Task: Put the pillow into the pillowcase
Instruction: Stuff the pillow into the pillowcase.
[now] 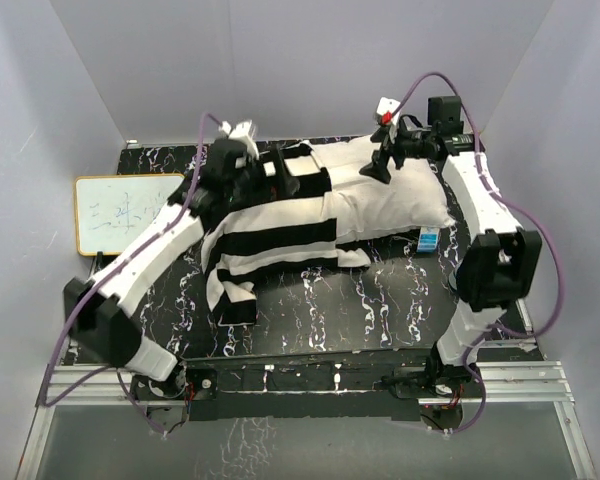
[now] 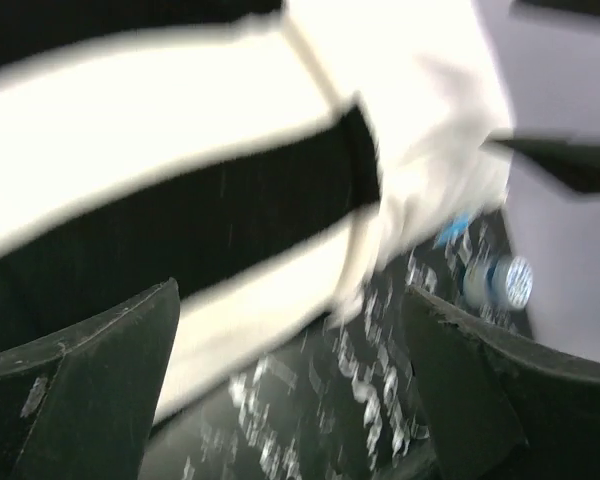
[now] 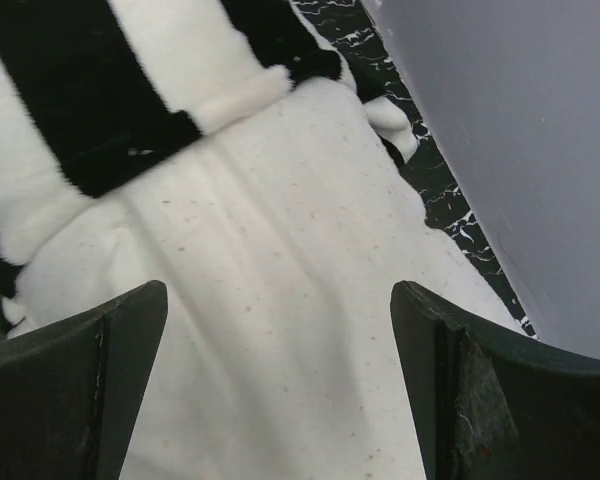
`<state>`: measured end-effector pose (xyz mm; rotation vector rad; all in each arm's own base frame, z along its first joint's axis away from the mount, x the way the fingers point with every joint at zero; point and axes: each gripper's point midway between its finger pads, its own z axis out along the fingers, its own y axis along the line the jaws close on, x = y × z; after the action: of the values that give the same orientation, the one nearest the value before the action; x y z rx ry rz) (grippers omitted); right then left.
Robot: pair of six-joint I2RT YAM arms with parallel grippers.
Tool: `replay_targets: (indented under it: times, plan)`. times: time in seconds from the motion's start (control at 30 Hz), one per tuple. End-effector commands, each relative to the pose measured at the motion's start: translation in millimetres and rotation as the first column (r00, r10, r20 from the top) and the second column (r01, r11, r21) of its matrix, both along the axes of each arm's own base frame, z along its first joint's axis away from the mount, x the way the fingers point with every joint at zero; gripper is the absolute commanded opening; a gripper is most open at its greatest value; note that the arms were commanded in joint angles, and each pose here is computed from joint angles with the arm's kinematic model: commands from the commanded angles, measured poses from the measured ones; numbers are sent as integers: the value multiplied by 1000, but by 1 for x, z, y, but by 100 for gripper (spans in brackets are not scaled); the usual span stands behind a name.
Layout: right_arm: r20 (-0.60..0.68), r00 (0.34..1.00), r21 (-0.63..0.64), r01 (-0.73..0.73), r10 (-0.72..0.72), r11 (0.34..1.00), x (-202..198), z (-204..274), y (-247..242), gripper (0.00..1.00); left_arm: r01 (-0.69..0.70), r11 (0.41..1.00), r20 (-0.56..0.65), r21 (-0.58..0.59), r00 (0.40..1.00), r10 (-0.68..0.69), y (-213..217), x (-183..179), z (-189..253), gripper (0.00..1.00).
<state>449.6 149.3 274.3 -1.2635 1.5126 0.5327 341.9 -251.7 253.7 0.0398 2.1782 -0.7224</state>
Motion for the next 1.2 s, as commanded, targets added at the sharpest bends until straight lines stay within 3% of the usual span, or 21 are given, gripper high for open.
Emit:
replay_targets:
  times: [0.0, 0.1, 0.13, 0.23, 0.33, 0.4, 0.57, 0.77, 0.97, 1.03, 1.1, 1.17]
  plan:
    - [-34, 999, 79, 34, -31, 996, 44, 5, -1, 96, -52, 991, 67, -125, 996, 61, -25, 72, 53, 91]
    - [-173, 985, 89, 19, -3, 996, 45, -40, 8, 88, -154, 986, -23, -56, 988, 153, -28, 105, 35, 92]
    - [-211, 977, 75, 3, 13, 997, 38, -59, 10, 80, -191, 982, -73, -5, 979, 190, -25, 110, 21, 92]
    - [-274, 958, 58, -67, 81, 996, -3, -100, 22, 45, -259, 961, -119, 93, 956, 269, -19, 123, 3, 93]
    - [-195, 977, 62, -81, 91, 995, -41, -104, 29, 19, -242, 961, -119, 132, 959, 258, -28, 122, -10, 92]
    - [-153, 986, 60, -65, 74, 996, -62, -105, 32, 11, -221, 965, -112, 137, 965, 237, -38, 120, -12, 90]
    - [-201, 977, 73, -52, 66, 996, -99, -133, 39, 8, -198, 963, -94, 184, 971, 218, -59, 113, -16, 85]
    - [-287, 954, 55, -72, 85, 996, -114, -156, 40, 8, -171, 944, -54, 282, 980, 194, -76, 92, -24, 83]
    - [-293, 952, 54, -76, 89, 996, -119, -157, 41, 8, -144, 886, -12, 441, 986, 166, -73, 94, -46, 67]
    - [-291, 952, 55, -80, 93, 995, -120, -155, 41, 8, -137, 855, -2, 500, 987, 160, -70, 100, -55, 50]
    - [-292, 951, 54, -90, 102, 995, -123, -153, 41, 8, -143, 826, 17, 546, 987, 160, -66, 106, -62, 22]
    - [-281, 953, 46, -103, 112, 994, -124, -147, 39, 8, -143, 811, 39, 567, 988, 147, -65, 110, -61, 5]
